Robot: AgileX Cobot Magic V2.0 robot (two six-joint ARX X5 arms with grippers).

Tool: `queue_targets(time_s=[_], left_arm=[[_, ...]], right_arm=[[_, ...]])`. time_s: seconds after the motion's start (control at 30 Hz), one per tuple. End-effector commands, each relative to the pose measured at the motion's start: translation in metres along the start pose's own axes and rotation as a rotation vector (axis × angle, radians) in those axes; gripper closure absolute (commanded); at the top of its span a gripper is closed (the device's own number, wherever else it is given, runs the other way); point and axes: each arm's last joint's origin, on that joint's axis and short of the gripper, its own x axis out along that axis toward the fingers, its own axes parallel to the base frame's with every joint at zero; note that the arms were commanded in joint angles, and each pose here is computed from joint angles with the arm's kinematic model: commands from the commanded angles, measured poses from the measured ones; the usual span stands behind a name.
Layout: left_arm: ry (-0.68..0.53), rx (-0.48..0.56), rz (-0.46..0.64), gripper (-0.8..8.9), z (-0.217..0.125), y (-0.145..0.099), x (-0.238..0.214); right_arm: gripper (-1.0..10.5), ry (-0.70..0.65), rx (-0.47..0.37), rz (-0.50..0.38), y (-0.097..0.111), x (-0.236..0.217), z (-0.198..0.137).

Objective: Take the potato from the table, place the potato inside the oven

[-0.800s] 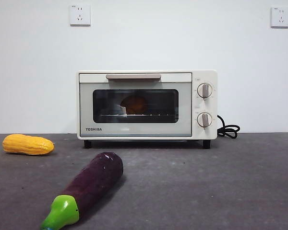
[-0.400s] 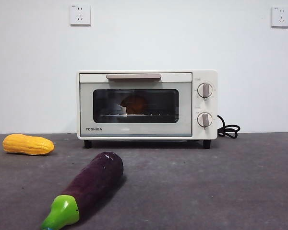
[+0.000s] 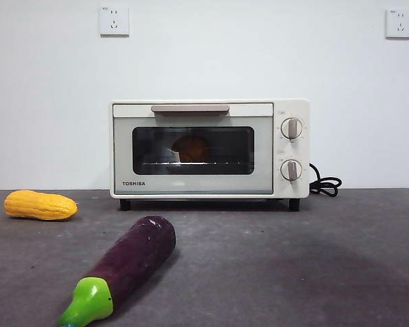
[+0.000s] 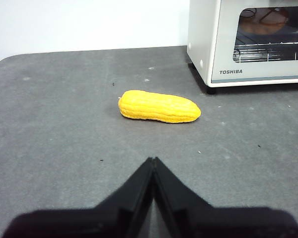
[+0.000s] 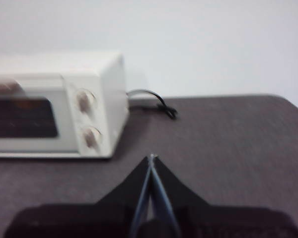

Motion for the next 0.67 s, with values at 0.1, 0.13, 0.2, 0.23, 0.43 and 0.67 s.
queue_targets(time_s=[0.1,0.13,0.2,0.23,0.43,0.67], left_arm=[[0.004,-0.011,0.004,8.18,-0.003,0.0,0.001],[0.004,-0.011,0.004,8.18,-0.003,0.0,0.001],[0.004,-0.011,0.004,8.18,-0.003,0.0,0.001],[0.004,-0.011,0.004,8.18,-0.003,0.0,0.001],[0.003,-0.011,0.004,8.18,-0.003,0.0,0.001],[0.003,-0.011,0.004,8.18,-0.003,0.0,0.001]], right_arm=[[9.5,-0.005,-0.006,-0.038,-0.004,-0.001,-0.036],[9.5,-0.005,-0.006,-0.046,-0.005,-0.002,-0.041],[9.5,-0.001,-0.005,-0.052,-0.005,-0.002,-0.052],[9.5,-0.002,-0.004,-0.052,-0.005,-0.002,-0.057],[9.5,0.015,-0.038,-0.05,-0.005,-0.005,-0.064],[9.5,0.007,-0.046,-0.052,-0.005,-0.006,-0.063]])
